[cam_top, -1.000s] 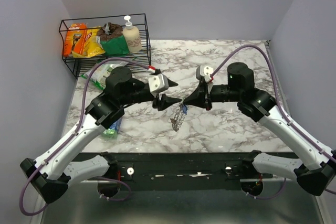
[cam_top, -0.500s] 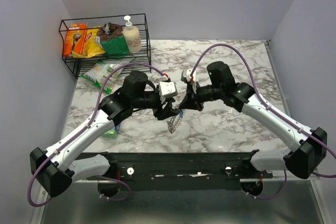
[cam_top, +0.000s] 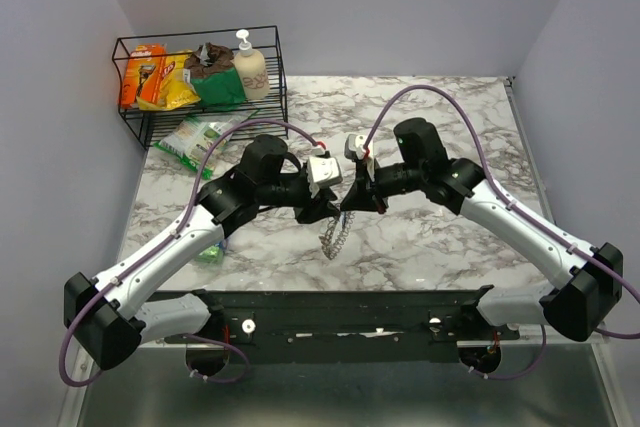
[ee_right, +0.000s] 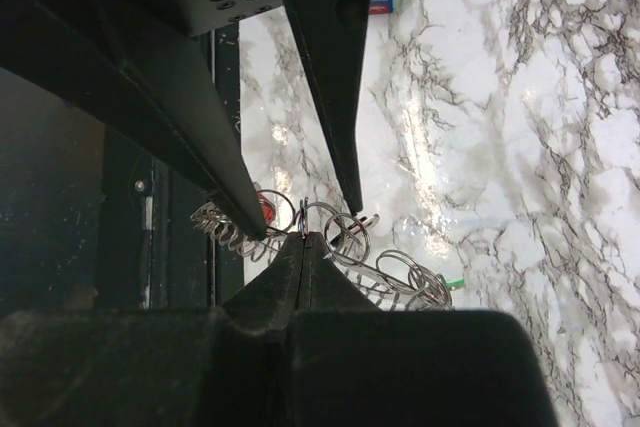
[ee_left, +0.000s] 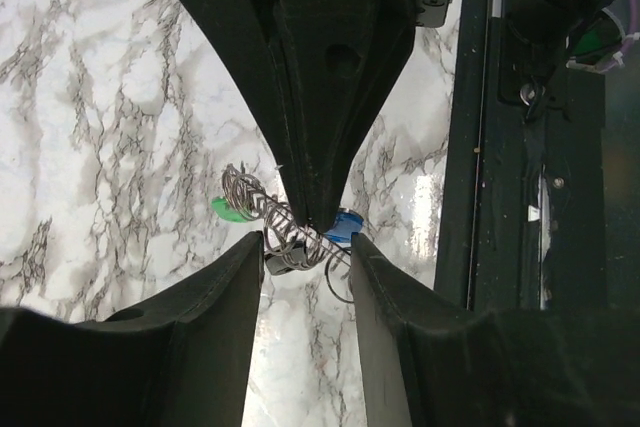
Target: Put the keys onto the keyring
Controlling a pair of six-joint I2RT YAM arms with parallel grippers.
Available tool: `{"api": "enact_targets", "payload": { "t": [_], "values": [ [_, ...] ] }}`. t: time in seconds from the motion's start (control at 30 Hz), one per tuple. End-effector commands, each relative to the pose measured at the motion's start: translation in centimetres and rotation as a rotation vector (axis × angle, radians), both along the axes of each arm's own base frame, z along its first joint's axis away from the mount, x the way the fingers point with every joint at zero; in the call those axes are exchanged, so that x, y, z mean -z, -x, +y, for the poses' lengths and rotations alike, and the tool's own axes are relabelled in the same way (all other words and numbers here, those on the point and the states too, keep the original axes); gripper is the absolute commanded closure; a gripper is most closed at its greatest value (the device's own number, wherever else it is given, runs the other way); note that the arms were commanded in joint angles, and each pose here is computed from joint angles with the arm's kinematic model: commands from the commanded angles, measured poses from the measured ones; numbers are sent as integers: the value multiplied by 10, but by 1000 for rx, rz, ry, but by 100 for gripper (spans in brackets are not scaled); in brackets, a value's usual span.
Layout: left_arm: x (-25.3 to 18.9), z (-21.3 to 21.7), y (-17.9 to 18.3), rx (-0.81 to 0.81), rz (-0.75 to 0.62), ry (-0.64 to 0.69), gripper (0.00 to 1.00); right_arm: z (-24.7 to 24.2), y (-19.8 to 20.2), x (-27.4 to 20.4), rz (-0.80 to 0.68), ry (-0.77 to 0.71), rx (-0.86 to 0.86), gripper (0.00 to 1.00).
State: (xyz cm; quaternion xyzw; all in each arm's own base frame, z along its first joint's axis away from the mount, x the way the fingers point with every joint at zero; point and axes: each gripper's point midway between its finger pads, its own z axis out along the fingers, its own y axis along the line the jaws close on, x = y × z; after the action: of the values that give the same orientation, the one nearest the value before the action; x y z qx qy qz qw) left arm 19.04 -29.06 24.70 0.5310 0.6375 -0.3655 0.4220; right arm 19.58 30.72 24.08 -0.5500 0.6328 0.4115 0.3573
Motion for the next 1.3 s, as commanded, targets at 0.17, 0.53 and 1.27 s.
{"api": "enact_targets", "payload": {
  "t": [0.17,0.53,1.27],
  "values": [
    [-15,-9,-7,24,-34,31,75,1,13,-9,-31,-49,-54,99],
    [-14,-15,-6,54,-2,32,100,-1,14,-10,-40,-52,-42,99],
    [-67,-1,6,-57,-275,566,100,-33,-21,-69,-137,-239,359,33]
  ]
}}
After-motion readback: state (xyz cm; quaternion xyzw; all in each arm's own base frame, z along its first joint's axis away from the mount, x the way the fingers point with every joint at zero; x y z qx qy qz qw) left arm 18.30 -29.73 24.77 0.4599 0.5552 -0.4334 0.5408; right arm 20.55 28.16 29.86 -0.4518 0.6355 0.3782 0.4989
